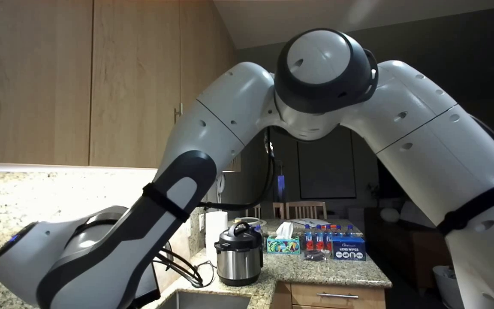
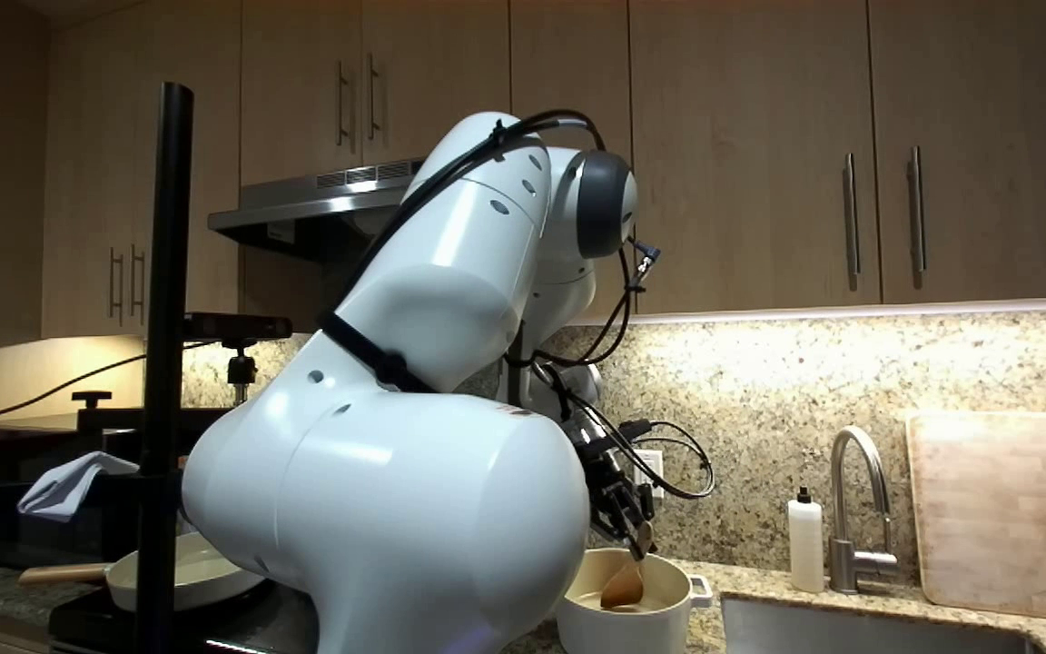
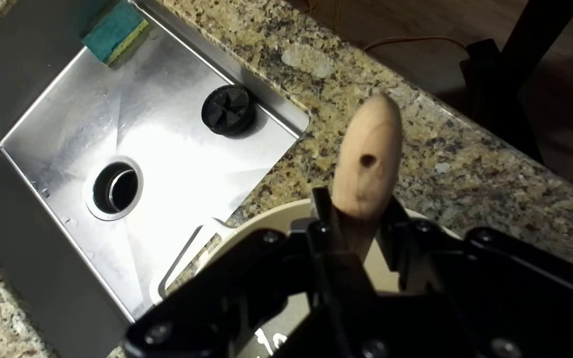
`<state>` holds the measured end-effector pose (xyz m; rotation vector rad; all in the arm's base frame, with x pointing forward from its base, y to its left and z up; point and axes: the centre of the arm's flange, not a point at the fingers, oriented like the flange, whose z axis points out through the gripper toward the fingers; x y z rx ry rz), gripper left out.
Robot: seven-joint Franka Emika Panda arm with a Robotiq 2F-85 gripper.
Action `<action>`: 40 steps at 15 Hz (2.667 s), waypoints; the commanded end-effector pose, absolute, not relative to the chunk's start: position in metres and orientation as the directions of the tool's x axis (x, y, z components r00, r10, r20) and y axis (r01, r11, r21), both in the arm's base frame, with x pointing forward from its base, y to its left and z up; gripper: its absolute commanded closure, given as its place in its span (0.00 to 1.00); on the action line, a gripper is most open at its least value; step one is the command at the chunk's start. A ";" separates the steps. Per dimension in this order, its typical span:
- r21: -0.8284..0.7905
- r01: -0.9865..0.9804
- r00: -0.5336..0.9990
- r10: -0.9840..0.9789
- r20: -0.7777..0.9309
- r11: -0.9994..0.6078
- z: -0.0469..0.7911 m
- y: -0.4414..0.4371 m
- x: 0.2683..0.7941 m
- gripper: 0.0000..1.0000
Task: Pick up the cooking stick and stir in the pot
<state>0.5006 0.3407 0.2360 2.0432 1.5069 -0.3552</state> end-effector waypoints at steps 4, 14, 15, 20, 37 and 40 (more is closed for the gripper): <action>0.305 0.930 0.348 0.759 -0.551 -0.205 0.250 0.323 0.517 0.91; 0.238 0.945 0.325 0.733 -0.597 -0.225 0.250 0.310 0.505 0.91; 0.230 0.943 0.331 0.734 -0.593 -0.240 0.248 0.312 0.502 0.91; 0.206 0.934 0.357 0.758 -0.545 -0.291 0.239 0.334 0.496 0.91; 0.229 0.932 0.361 0.730 -0.580 -0.280 0.235 0.300 0.519 0.91; 0.229 0.933 0.360 0.733 -0.578 -0.277 0.233 0.303 0.520 0.91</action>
